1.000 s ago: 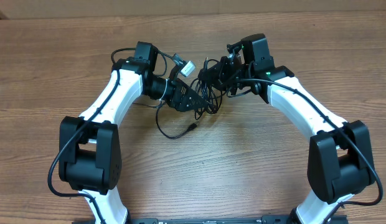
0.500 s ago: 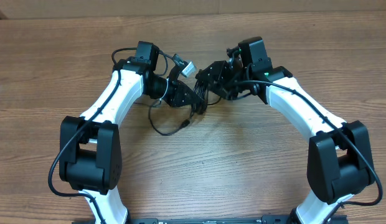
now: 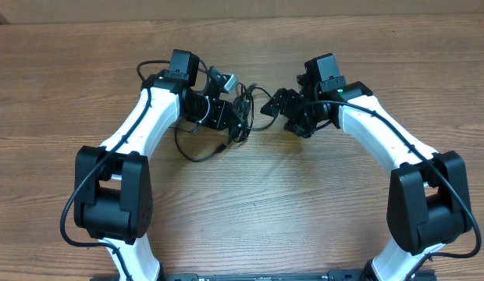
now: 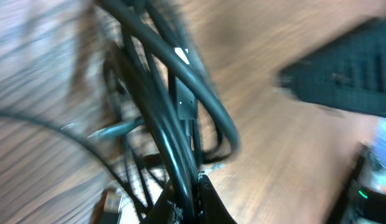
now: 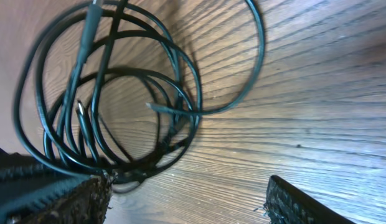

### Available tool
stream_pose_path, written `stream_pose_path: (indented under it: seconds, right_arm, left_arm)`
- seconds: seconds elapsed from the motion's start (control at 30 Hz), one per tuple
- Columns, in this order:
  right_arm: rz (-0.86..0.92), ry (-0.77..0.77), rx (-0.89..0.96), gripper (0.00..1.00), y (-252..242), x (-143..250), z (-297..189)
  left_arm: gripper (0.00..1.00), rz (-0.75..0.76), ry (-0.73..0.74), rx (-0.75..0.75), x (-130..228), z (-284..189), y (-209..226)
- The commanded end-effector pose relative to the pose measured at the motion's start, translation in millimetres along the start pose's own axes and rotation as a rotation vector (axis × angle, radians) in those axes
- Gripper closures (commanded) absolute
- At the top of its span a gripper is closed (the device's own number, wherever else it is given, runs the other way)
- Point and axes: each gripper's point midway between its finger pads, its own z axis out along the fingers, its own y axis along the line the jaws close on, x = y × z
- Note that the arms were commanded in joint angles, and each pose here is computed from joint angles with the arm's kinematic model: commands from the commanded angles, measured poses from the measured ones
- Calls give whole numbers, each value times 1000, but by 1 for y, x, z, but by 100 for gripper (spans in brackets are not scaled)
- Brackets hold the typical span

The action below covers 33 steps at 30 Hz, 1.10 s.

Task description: Untangle cables

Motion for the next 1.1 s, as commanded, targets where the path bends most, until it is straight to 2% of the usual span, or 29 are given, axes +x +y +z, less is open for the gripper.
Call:
stream_pose_path:
  seconds: [0.0, 0.23, 0.33, 0.43, 0.53, 0.67, 0.73, 0.8, 0.93, 1.07]
  right_arm:
    - [-20, -41, 16, 22, -6, -10, -10]
    - [2, -51, 72, 22, -25, -15, -16]
    - [-6, -35, 60, 36, -24, -13, -16]
    - [-123, -3, 12, 49, -12, -5, -13]
    - [-207, 6, 2, 59, -1, 2, -7]
    - [-280, 3, -23, 65, 15, 10, 1]
    - [-303, -3, -37, 62, 22, 12, 3]
    - [-320, -6, -46, 49, 28, 14, 6]
    - [-377, -5, -63, 48, 37, 19, 9]
    - [-409, -4, -69, 48, 41, 22, 11]
  left_arm:
    - [96, -100, 19, -172, 5, 2, 30]
    - [96, -98, 36, -290, 8, 6, 38]
    - [95, -91, 39, -368, 7, 8, 42]
    - [95, -87, 41, -403, 8, 10, 42]
    - [96, -81, 41, -384, 7, 12, 38]
    - [96, -77, 42, -378, 7, 12, 37]
    - [96, -53, 47, -333, 7, 15, 30]
    - [96, -10, 53, -261, 7, 18, 18]
    - [96, 42, 55, -148, 7, 22, 0]
    - [96, 59, 55, -112, 7, 23, -7]
